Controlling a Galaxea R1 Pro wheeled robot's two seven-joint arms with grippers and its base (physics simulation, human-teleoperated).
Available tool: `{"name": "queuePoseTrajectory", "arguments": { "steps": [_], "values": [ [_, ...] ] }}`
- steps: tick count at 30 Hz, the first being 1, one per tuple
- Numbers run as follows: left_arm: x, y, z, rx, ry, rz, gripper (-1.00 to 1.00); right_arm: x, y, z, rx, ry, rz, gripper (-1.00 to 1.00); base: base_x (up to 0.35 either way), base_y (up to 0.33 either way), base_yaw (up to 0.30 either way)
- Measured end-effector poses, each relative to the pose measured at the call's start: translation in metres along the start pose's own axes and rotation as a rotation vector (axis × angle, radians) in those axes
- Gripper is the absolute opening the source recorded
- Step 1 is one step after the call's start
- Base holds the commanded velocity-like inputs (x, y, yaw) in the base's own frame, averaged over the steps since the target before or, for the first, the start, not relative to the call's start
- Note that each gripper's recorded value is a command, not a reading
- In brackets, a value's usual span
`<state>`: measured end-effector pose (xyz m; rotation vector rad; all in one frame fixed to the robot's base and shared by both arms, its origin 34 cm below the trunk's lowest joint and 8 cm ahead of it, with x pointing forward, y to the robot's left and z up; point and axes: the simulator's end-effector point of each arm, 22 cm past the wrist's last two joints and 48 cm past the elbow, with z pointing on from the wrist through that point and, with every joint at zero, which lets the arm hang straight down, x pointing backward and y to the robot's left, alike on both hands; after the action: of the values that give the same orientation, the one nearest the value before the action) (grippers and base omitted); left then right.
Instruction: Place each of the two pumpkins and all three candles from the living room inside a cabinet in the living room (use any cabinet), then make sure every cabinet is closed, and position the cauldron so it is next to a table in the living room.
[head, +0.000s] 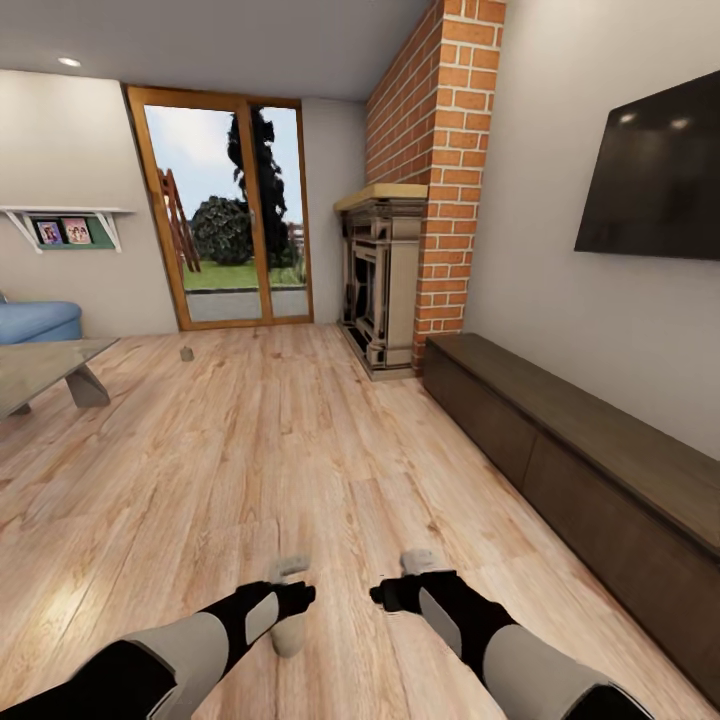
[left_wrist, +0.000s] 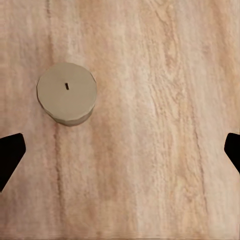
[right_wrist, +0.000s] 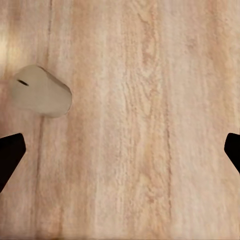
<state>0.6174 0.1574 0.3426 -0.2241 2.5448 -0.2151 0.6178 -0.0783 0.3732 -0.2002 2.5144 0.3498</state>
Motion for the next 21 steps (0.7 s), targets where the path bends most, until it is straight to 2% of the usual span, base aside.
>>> {"name": "queuePoseTrajectory", "arguments": {
  "steps": [1, 2, 4, 6, 9, 13, 18, 21],
  "values": [
    [0.001, 0.003, 0.0, -0.011, 0.006, 0.0, 1.0, -0.008, 0.009, -0.004, -0.018, 0.011, -0.004, 1.0, 0.0, 0.0, 0.0],
    [0.002, 0.017, -0.001, -0.072, 0.016, 0.001, 1.0, -0.035, 0.014, -0.018, -0.036, 0.008, -0.012, 1.0, 0.0, 0.0, 0.0],
    [0.003, 0.023, -0.001, -0.098, 0.022, 0.001, 1.0, -0.05, 0.013, -0.025, -0.036, -0.011, -0.009, 1.0, 0.0, 0.0, 0.0],
    [0.007, 0.029, -0.003, -0.127, 0.05, 0.005, 1.0, -0.072, 0.008, -0.037, -0.028, -0.032, 0.02, 1.0, 0.0, 0.0, 0.0],
    [0.018, 0.033, -0.004, -0.144, 0.106, 0.014, 1.0, -0.108, 0.01, -0.064, -0.049, -0.058, 0.066, 1.0, 0.0, 0.0, 0.0],
    [0.019, 0.041, -0.006, -0.158, 0.127, 0.018, 1.0, -0.143, 0.021, -0.1, -0.09, -0.082, 0.069, 1.0, 0.0, 0.0, 0.0],
    [0.001, 0.058, -0.007, -0.172, 0.103, 0.012, 1.0, -0.158, 0.023, -0.121, -0.099, -0.098, 0.051, 1.0, 0.0, 0.0, 0.0],
    [0.0, 0.057, -0.009, -0.167, 0.12, 0.016, 1.0, -0.159, 0.023, -0.123, -0.099, -0.097, 0.047, 1.0, 0.0, 0.0, 0.0]
  ]
}}
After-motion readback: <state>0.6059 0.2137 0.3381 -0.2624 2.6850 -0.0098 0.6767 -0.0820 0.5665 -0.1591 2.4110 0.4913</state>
